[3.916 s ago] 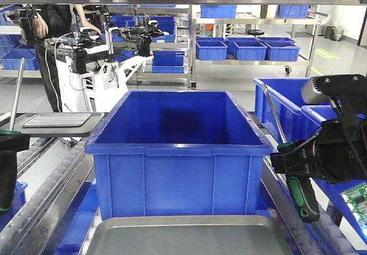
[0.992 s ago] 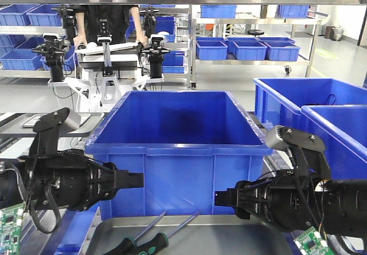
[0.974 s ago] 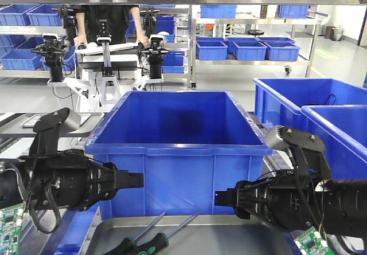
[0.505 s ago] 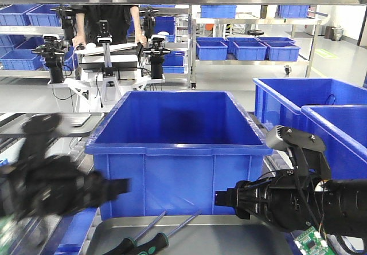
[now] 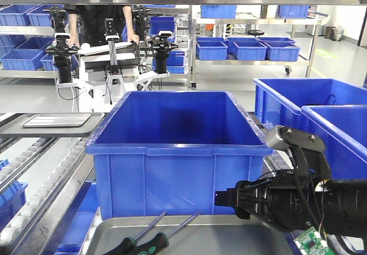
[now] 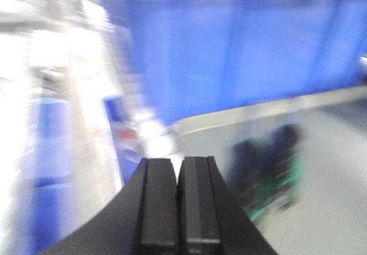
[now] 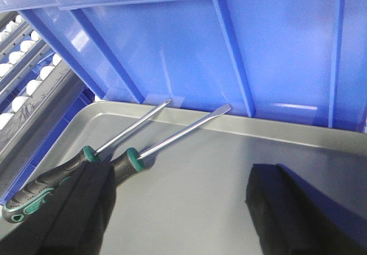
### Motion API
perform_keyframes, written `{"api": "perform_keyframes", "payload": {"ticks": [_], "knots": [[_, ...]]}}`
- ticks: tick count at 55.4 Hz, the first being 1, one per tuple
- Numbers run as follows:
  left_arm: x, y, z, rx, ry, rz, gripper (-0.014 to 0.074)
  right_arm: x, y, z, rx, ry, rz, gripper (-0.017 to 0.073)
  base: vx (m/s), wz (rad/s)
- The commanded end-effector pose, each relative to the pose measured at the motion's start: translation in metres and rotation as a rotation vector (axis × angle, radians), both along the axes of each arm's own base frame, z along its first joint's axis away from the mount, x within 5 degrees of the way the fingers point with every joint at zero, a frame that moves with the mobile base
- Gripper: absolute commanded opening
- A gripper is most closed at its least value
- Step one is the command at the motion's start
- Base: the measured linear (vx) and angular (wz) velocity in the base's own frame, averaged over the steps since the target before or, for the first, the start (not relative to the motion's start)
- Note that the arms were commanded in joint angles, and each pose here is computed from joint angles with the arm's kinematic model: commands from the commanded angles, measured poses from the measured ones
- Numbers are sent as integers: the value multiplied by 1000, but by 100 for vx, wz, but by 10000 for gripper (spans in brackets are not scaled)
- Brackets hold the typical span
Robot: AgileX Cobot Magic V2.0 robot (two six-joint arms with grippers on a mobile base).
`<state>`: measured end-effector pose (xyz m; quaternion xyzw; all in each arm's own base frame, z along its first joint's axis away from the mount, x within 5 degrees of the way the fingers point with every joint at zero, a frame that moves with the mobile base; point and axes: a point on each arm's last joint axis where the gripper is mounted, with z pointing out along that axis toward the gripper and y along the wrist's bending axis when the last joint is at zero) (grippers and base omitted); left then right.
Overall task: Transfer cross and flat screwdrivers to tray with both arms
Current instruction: 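Raise both grippers away from the screwdrivers on the tray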
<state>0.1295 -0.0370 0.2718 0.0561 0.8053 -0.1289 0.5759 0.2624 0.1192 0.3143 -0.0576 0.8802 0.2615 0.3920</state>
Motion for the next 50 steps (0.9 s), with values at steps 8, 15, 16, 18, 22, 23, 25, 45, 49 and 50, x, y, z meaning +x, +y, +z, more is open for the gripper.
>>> {"api": "perform_keyframes", "payload": {"ticks": [8, 15, 16, 18, 22, 23, 25, 45, 49, 50], "knots": [[-35, 23, -3, -28, -219, 142, -8, 0, -3, 21, 42, -94, -35, 540, 0, 0], [-52, 30, -24, -30, -260, 193, -7, 0, -3, 21, 42, -94, -35, 540, 0, 0], [-54, 31, -28, -30, -265, 201, -7, 0, -3, 21, 42, -94, -35, 540, 0, 0], [-58, 32, -37, -30, -273, 212, -7, 0, -3, 21, 42, -94, -35, 540, 0, 0], [-65, 33, -52, -30, -289, 230, -7, 0, -3, 21, 42, -94, -35, 540, 0, 0], [-65, 33, -55, -30, -291, 231, -7, 0, -3, 21, 42, -94, -35, 540, 0, 0], [-67, 34, -65, -30, -289, 231, -7, 0, -3, 21, 42, -94, -35, 540, 0, 0], [-75, 32, -77, -19, -207, 215, -7, 0, -2, 21, 40, -87, -30, 540, 0, 0], [-75, 32, -77, -19, -207, 215, -7, 0, -2, 21, 40, -87, -30, 540, 0, 0], [-75, 32, -77, -19, -207, 215, -7, 0, -2, 21, 40, -87, -30, 540, 0, 0]]}}
